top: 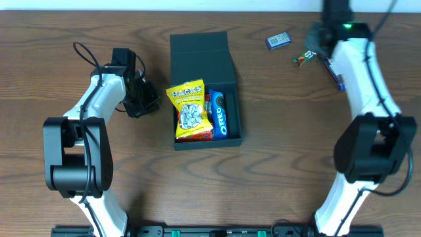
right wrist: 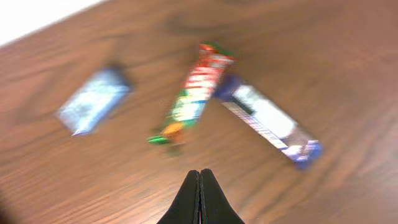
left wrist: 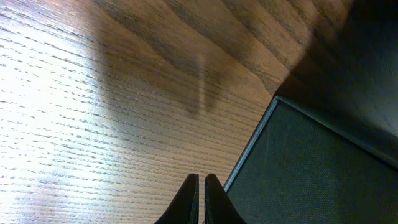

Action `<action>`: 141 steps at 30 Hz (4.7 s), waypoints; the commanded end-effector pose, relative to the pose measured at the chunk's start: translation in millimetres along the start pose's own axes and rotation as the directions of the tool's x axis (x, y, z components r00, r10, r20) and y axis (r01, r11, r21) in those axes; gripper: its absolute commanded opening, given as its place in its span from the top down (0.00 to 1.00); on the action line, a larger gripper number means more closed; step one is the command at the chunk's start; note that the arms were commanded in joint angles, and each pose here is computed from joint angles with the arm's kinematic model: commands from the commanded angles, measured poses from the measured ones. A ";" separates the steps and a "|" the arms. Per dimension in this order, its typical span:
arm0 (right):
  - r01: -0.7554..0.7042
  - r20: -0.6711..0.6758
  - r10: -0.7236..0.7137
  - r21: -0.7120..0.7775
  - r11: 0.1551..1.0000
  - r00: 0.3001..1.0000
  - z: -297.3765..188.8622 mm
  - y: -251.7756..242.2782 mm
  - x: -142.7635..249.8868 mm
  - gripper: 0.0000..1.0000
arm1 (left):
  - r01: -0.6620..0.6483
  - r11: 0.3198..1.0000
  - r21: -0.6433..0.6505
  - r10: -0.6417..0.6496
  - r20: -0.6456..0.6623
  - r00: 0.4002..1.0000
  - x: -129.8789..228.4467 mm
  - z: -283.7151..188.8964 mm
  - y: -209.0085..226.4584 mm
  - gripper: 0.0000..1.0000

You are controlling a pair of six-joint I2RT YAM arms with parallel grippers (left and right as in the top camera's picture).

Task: Pack container
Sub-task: 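Move the right gripper to the dark blue chocolate bar and grasp it, then carry the dark blue bar into the box and release it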

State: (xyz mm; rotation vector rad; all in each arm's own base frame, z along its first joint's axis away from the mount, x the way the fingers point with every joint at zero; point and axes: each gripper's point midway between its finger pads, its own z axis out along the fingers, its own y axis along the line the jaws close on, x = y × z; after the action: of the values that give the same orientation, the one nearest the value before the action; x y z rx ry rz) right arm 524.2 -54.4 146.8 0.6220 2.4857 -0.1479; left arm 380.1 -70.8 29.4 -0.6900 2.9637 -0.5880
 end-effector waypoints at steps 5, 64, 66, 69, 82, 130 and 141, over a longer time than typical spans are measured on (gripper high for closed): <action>0.340 -0.050 -0.340 -0.009 0.940 0.939 33.2 -54.9 -6.6 0.24 | -0.022 1.000 -0.003 0.022 0.014 1.000 -1.9 -4.2 -0.3 0.93; 0.488 -0.159 -0.518 -0.192 0.851 0.840 160.1 -73.8 56.8 0.63 | 0.054 0.998 -0.020 -0.055 -0.045 0.997 12.7 -4.5 4.5 0.62; 0.488 -0.163 -0.518 -0.192 0.851 0.840 160.0 -74.4 57.8 0.67 | 0.054 0.998 -0.020 -0.055 -0.045 0.997 12.7 -4.5 4.5 0.62; 0.485 -0.169 -0.515 -0.193 0.853 0.840 159.7 -74.8 59.1 0.71 | 0.054 0.998 -0.020 -0.055 -0.045 0.997 12.7 -4.5 4.5 0.62; 0.393 -0.169 -0.420 -0.172 0.903 0.892 154.0 -72.6 47.9 0.82 | 0.054 0.998 -0.020 -0.055 -0.046 0.997 12.8 -4.5 4.5 0.62; 0.497 -0.482 -0.492 -0.128 0.858 0.725 -88.4 184.4 258.9 0.98 | -0.112 0.994 0.006 0.112 0.014 0.994 -2.2 -4.4 -1.9 0.62; 0.540 -0.529 -0.488 -0.065 0.839 0.694 -74.3 163.3 273.6 0.98 | -0.133 0.991 0.006 0.133 0.015 0.991 -2.5 -4.5 -1.7 0.62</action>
State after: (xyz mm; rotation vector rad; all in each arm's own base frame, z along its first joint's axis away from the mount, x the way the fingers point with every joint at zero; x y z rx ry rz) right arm 361.0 222.1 58.8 -0.0760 3.1938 -0.3039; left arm 381.2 -71.4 29.8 -0.5237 2.9728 -0.5858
